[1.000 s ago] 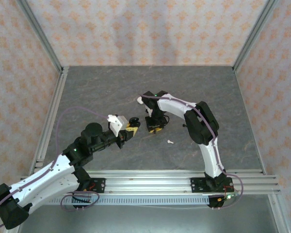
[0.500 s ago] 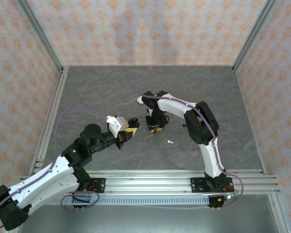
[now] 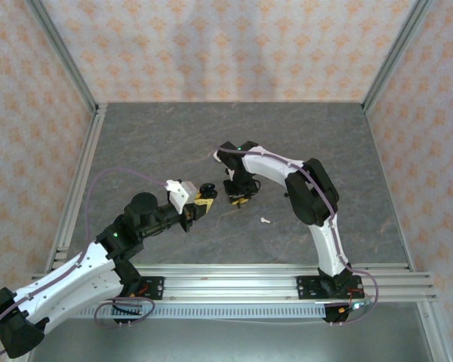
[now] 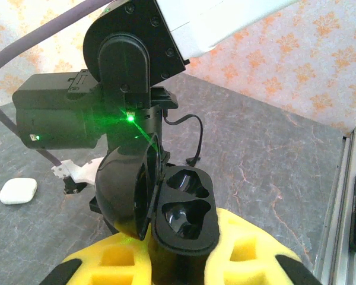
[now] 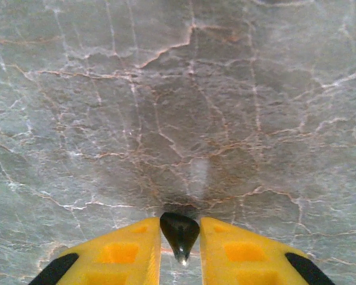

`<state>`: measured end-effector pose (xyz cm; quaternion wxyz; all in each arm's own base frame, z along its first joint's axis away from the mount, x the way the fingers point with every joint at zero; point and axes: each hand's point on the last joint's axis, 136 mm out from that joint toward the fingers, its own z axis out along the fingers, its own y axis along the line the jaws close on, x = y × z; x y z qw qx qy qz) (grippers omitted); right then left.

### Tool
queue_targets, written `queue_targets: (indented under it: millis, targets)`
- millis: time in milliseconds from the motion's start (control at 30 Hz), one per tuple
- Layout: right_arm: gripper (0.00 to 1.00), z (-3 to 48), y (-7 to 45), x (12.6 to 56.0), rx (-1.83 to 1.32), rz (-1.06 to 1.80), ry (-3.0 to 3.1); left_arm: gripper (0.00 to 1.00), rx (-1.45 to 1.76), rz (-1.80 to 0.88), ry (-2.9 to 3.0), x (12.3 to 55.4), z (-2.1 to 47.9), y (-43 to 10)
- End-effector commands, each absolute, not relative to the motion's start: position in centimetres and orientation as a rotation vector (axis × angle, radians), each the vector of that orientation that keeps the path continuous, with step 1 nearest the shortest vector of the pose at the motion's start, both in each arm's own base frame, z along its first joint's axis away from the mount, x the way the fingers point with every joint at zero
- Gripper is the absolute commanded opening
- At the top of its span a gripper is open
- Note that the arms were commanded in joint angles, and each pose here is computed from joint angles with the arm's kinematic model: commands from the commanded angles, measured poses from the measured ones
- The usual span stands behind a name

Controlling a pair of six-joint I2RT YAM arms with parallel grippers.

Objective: Insert wireless bluetooth earbuds into charging case

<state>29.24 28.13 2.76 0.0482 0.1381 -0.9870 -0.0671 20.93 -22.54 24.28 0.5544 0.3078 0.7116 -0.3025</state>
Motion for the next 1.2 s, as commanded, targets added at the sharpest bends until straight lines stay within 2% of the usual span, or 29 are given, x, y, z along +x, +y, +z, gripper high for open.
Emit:
queue_targets:
  millis: [0, 533, 767, 1167]
  targets:
    - [0.22, 2.1, 27.8, 29.2, 0.409, -0.132, -2.999, 0.0, 0.728, -0.71, 1.667, 20.9, 24.4, -22.5]
    - [0.24, 1.0, 27.3, 28.5, 0.426, -0.06, -2.965, 0.0, 0.736, -0.719, 1.675, 20.7, 24.2, -22.6]
    - [0.29, 0.9, 27.1, 28.1, 0.447, -0.015, -2.95, 0.0, 0.741, -0.726, 1.677, 20.5, 24.1, -22.6]
    - [0.16, 1.1, 26.7, 27.9, 0.462, 0.031, -2.947, 0.0, 0.732, -0.729, 1.681, 20.3, 24.2, -22.3]
